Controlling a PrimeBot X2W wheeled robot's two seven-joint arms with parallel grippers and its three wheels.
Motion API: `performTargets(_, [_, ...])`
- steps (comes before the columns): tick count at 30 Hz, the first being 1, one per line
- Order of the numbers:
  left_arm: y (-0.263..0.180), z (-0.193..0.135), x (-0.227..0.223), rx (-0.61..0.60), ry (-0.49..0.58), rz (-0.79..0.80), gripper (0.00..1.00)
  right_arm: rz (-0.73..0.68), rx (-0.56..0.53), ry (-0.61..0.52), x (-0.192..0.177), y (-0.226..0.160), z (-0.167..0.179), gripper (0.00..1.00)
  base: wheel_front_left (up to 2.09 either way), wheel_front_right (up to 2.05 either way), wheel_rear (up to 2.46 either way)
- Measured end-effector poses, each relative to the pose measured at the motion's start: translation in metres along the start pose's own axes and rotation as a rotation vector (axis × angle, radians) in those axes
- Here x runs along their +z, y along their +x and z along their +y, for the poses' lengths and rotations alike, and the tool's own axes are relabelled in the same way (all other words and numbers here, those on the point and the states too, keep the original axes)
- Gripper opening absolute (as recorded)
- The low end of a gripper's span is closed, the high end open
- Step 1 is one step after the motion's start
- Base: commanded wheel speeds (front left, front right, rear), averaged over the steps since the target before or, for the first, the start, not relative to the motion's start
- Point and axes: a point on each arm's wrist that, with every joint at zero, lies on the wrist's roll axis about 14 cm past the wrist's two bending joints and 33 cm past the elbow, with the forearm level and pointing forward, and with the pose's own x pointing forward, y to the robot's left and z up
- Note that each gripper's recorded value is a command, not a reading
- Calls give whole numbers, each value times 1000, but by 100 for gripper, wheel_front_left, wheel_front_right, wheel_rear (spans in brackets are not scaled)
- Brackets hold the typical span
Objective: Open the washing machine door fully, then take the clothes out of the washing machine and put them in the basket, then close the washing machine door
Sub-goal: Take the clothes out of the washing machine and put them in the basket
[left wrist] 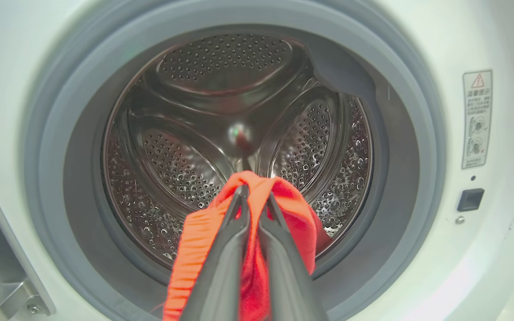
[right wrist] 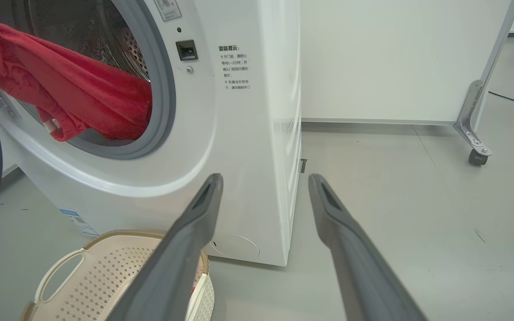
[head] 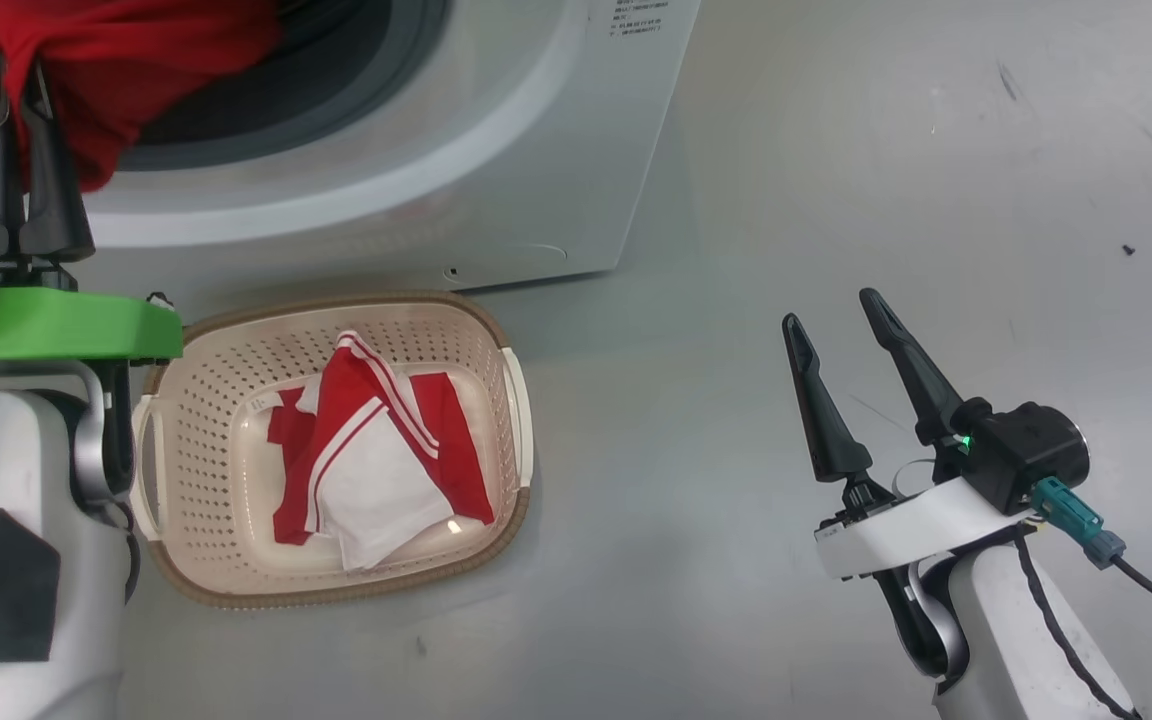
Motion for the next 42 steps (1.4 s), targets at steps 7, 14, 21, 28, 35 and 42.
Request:
performTargets(7, [-17,-5,52,-1,5,-110,0,-33,18,1,15,-17,10,100,0,0,0])
performTargets(14, [-32,-8,100,0,18,-225,0,-52,29,-2,23,-31,18,100,0,0,0])
performTargets(21, [-51,-14,147,-11,42,-342,0,-87,47,-6,35,-40,26,100,0,0,0])
performTargets(28, [-72,-18,161,-11,41,-374,0,-92,63,-3,36,-48,34,100,0,0,0])
performTargets(35, [-89,-19,140,-7,31,-310,0,-101,76,-6,39,-48,38,100,0,0,0])
performTargets(42, [-108,-16,90,14,-1,-146,0,-102,92,-5,39,-47,43,100,0,0,0])
